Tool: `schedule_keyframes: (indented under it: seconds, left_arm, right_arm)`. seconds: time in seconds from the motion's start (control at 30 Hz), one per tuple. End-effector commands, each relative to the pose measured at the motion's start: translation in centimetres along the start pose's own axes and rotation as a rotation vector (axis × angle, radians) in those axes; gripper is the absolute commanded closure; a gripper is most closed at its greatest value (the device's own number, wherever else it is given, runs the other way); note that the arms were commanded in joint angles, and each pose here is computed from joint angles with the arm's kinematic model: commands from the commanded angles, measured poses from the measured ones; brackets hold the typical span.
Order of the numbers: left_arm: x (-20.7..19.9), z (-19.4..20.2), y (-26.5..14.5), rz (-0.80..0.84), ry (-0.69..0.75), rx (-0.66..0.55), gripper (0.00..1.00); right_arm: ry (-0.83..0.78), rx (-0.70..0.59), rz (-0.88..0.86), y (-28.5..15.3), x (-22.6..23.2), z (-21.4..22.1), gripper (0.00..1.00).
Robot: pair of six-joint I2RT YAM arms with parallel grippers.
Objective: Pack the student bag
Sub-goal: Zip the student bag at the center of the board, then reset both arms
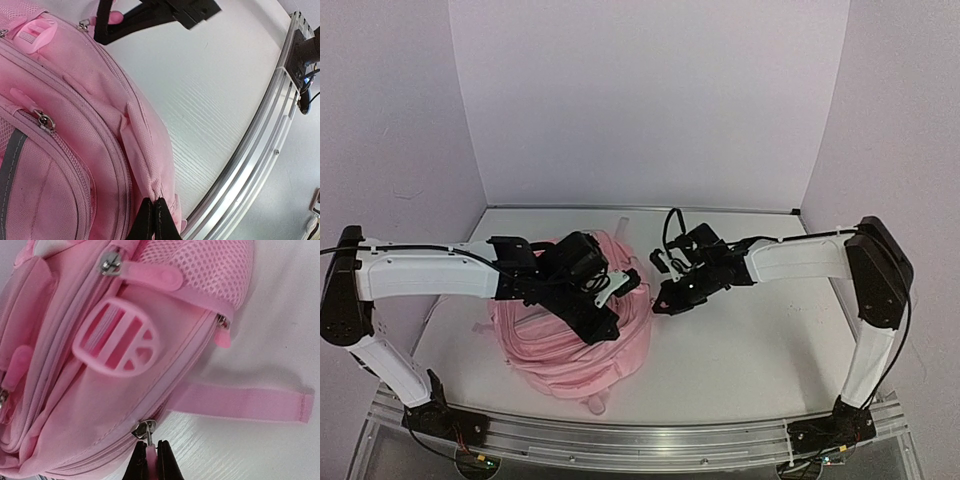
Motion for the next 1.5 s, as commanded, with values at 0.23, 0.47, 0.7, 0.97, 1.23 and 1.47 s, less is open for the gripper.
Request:
schedule_keyframes:
  seconds: [0.23, 0.47, 0.7, 0.97, 1.23, 1.47]
  left_arm:
    - [-1.4, 1.6, -3.5, 0.069, 0.01, 0.03, 1.0]
    - [-1.0, 1.4, -3.4, 0.032, -0.02, -0.002, 1.0]
    - [0.2, -0.7, -2.3, 0.016, -0.099, -0.024, 0.93]
    - [2.6, -5.2, -3.1, 0.1, -0.144, -0.199, 0.27]
    - [11.8, -4.3, -6.9, -0.075, -0.307, -0.27, 0.13]
    - [20.6, 2.1, -14.0, -0.281, -0.56, -0.413, 0.1]
  right_arm:
    - [0.032, -0.163, 0.13, 1.2, -2.1, -5.4, 1.0]
    - [0.044, -0.187, 0.114, 0.6, -2.6, -5.9, 1.0]
    - [0.02, -0.234, 0.091, -2.8, -1.5, -5.3, 0.64]
    - [0.063, -0.31, 0.137, -7.0, -1.9, -3.9, 0.16]
    - [0.246, -0.409, 0.252, -11.4, -7.6, -3.0, 0.02]
    - [0.391, -0.553, 0.348, -18.0, -13.6, -1.5, 0.02]
Point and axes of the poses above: each gripper's point midway between its finger pads, its own y axis out along the fingers, its own x axis along the line the jaws close on, z = x × y, the point moved 9 cm from there along -y, back along the fingers, and after that the axes turned 8 degrees about y, right-handed, at the moved point
